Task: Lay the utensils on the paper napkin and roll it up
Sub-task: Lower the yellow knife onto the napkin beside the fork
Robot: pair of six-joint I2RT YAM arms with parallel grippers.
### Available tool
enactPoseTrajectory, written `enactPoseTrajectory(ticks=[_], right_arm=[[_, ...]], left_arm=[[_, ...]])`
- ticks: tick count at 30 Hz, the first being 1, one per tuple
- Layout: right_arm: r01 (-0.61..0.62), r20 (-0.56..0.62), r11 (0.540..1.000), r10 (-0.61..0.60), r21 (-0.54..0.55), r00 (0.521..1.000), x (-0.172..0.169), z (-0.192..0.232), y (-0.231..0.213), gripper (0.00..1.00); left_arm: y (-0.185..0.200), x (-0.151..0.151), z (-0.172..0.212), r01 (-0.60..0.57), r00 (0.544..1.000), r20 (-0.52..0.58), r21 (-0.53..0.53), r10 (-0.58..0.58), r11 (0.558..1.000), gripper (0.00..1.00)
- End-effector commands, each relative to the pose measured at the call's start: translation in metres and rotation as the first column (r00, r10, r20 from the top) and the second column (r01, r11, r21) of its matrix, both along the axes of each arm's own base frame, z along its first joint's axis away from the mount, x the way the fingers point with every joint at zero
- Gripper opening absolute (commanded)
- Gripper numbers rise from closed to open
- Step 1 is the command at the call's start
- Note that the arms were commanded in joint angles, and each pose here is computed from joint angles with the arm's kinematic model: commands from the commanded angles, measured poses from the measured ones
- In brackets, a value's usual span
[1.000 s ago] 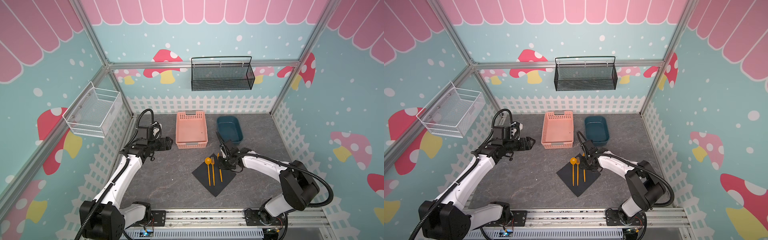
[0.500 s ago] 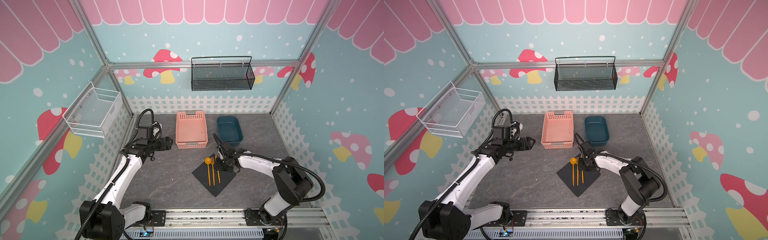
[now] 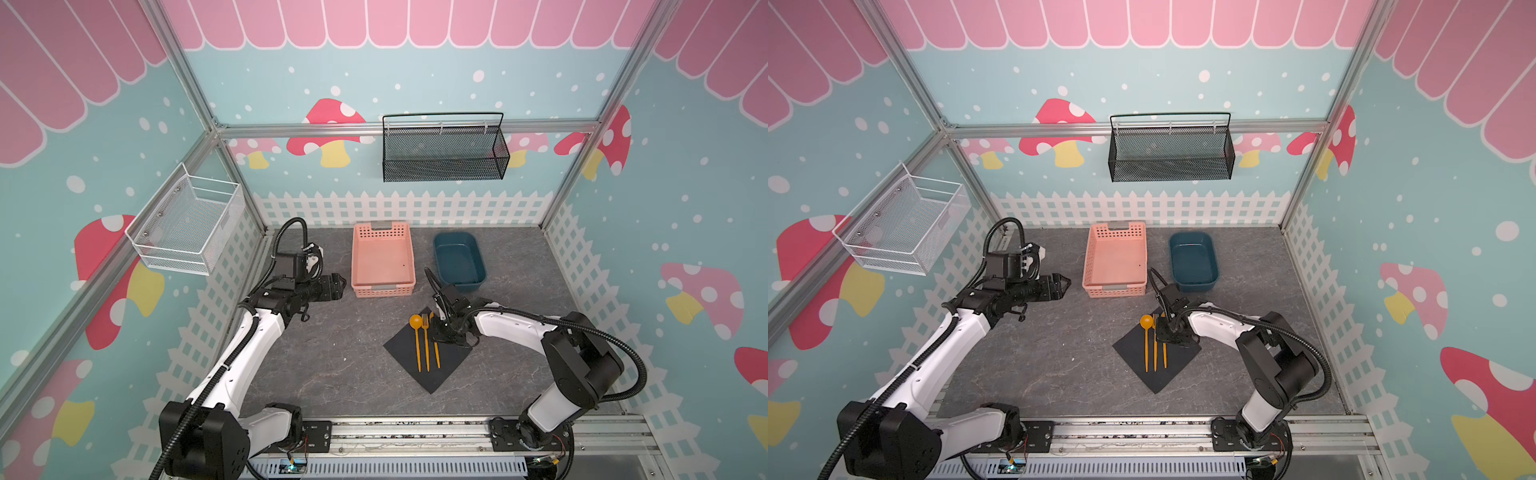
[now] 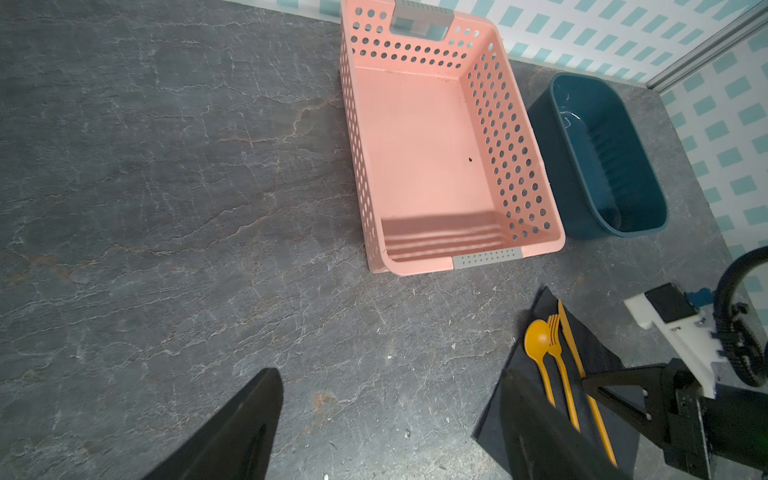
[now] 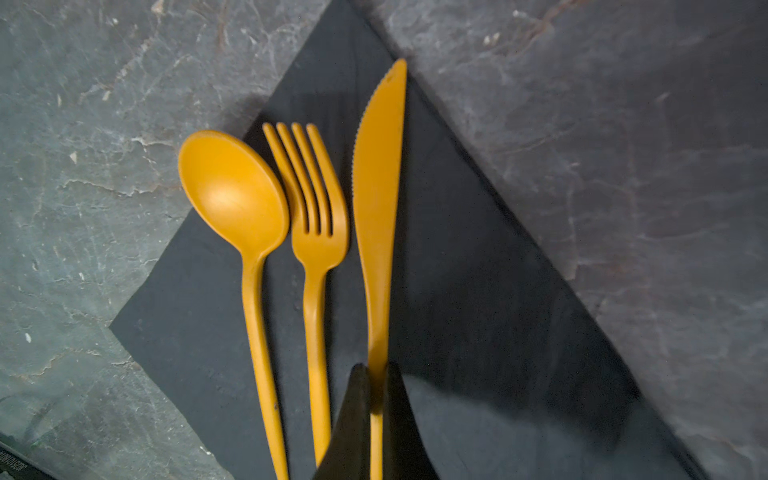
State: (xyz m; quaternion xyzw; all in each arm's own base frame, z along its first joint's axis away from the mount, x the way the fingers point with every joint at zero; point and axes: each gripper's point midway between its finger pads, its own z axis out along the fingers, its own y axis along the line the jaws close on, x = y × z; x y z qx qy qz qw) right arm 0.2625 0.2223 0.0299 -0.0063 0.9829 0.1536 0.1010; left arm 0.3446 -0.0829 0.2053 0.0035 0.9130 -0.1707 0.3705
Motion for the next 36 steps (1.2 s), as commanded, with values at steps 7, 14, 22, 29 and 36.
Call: enactPoseTrajectory(ticks=[7,14,22,29,36], right_arm=[[0.012,-0.036,0.999,-0.013,-0.03,0.999,-0.0089,-0.0084,-0.0039,0.01],[0.018,-0.04,0.999,-0.02,-0.04,0.999,-0.01,-0.0106,-0.0058,0.04],[0.028,-0.047,0.999,-0.03,-0.047,0.998,-0.0117,-0.0117,-0.0075,0.05],[0.028,-0.053,0.999,-0.03,-0.046,0.998,-0.0126,-0.0145,-0.0068,0.05],[0.022,-0.054,0.999,-0.024,-0.033,0.998,-0.0119,-0.014,-0.0028,0.05]], left_arm=[[-0.0004,0.0008,0.0002,0.003,1.0,0.005,-0.011,-0.003,1.0,0.84],[-0.0011,0.001,0.0003,0.005,1.0,0.005,-0.011,-0.005,1.0,0.84],[-0.0019,0.0013,-0.0008,0.008,1.0,0.0,-0.015,-0.008,1.0,0.84],[-0.0019,0.0018,-0.0021,0.007,1.0,-0.004,-0.017,-0.007,1.0,0.84],[-0.0022,0.0017,-0.0028,0.008,1.0,-0.006,-0.018,-0.008,1.0,0.84]])
